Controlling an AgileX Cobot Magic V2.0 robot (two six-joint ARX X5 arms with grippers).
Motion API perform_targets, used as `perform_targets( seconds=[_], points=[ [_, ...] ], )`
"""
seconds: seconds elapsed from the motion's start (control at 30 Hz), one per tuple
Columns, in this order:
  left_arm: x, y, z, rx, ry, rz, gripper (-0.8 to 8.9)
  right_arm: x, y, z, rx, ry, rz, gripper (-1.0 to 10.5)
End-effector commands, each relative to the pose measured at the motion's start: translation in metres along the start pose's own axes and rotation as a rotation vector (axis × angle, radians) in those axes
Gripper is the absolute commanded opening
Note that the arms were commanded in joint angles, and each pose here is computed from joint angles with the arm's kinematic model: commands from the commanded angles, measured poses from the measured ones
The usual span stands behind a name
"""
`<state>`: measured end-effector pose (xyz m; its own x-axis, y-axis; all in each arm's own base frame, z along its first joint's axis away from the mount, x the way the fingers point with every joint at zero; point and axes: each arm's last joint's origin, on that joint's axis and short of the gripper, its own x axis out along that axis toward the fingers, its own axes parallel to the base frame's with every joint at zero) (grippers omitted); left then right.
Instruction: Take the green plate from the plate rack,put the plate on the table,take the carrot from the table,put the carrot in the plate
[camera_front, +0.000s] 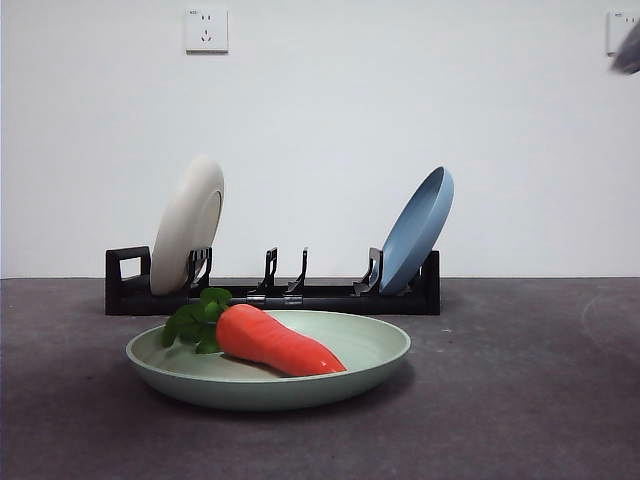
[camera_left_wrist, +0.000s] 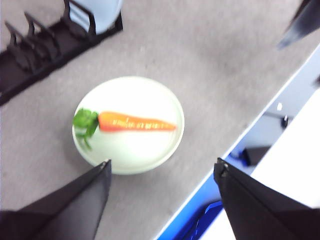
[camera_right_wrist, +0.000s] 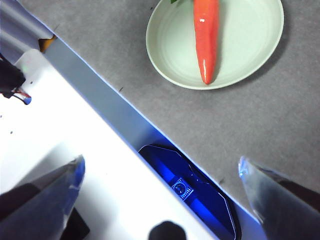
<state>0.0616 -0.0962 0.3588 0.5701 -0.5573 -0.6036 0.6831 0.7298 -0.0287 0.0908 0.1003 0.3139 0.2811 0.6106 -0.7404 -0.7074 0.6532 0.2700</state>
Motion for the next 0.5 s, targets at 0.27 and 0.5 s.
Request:
perform_targets(
  seconds=[0.27, 0.5],
  points=[
    [0.0005, -0.0001, -0.0048, 0.01, 0.044, -0.016, -0.08, -0.0114, 0.0017, -0.0088, -0.006, -0.029, 0.007, -0.1],
    [0.0005, 0.0001, -0.0048, 0.011, 0.043, -0.011, -0.04, -0.0114, 0.0016, -0.0088, -0.006, -0.03, 0.005, 0.0]
  ],
)
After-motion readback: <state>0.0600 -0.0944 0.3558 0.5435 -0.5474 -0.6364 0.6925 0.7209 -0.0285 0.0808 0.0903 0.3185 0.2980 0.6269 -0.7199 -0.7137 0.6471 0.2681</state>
